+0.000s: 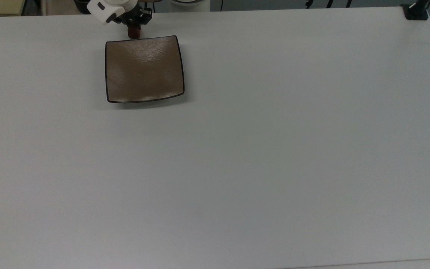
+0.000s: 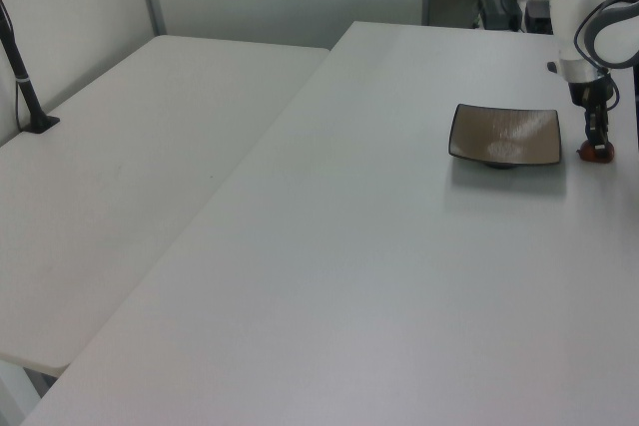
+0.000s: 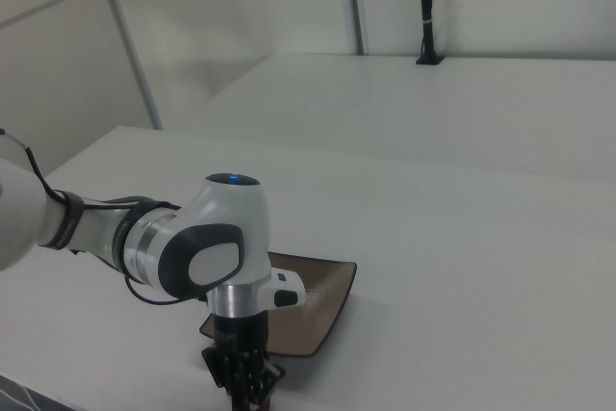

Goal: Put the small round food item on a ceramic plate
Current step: 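Lower the gripper onto the round food item and close on it, then lift the held food item and carry it over the brown plate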

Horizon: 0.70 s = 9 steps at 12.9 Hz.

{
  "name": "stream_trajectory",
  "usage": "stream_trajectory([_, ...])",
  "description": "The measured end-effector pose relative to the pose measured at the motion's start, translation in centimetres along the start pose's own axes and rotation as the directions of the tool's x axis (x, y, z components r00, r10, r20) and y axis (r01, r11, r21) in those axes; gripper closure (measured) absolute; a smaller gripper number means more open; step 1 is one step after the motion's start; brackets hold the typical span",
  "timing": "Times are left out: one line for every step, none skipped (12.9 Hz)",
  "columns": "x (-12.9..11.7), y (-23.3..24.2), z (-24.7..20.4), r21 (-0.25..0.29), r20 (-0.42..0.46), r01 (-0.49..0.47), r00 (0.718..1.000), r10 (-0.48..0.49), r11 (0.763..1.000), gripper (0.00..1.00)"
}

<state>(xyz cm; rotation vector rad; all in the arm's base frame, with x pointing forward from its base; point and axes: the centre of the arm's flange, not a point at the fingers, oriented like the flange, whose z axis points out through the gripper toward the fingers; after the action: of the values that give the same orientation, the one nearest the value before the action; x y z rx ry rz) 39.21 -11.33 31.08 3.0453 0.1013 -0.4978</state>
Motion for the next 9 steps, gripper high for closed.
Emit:
stream_trajectory([0.1, 0.2, -0.5, -0.001, 0.002, -0.001, 1.000, 0.001, 1.000, 0.83])
stream_trajectory([0.0, 0.4, -0.9, -0.001, 0.012, 0.002, 1.000, -0.002, 1.000, 0.84])
stream_trajectory([0.0, 0.5, -1.3, 0.001, 0.025, 0.013, 1.000, -0.013, 1.000, 0.84])
stream_trajectory([-0.2, 0.8, -2.3, 0.004, 0.043, 0.028, 0.999, -0.028, 1.000, 0.84])
stream_trajectory([-0.4, 1.2, -3.7, 0.006, 0.057, 0.035, 0.998, -0.036, 0.999, 0.85])
stream_trajectory([-0.5, 1.6, -4.8, 0.008, 0.066, 0.035, 0.997, -0.036, 0.999, 0.88])
stream_trajectory([-0.8, 2.2, -7.0, 0.012, 0.080, 0.041, 0.996, -0.042, 0.999, 0.89])
stream_trajectory([-1.1, 2.6, -9.1, 0.027, 0.076, 0.048, 0.996, -0.050, 0.998, 0.89])
stream_trajectory([-1.1, 2.7, -10.6, 0.050, 0.055, 0.049, 0.997, -0.052, 0.998, 0.89])
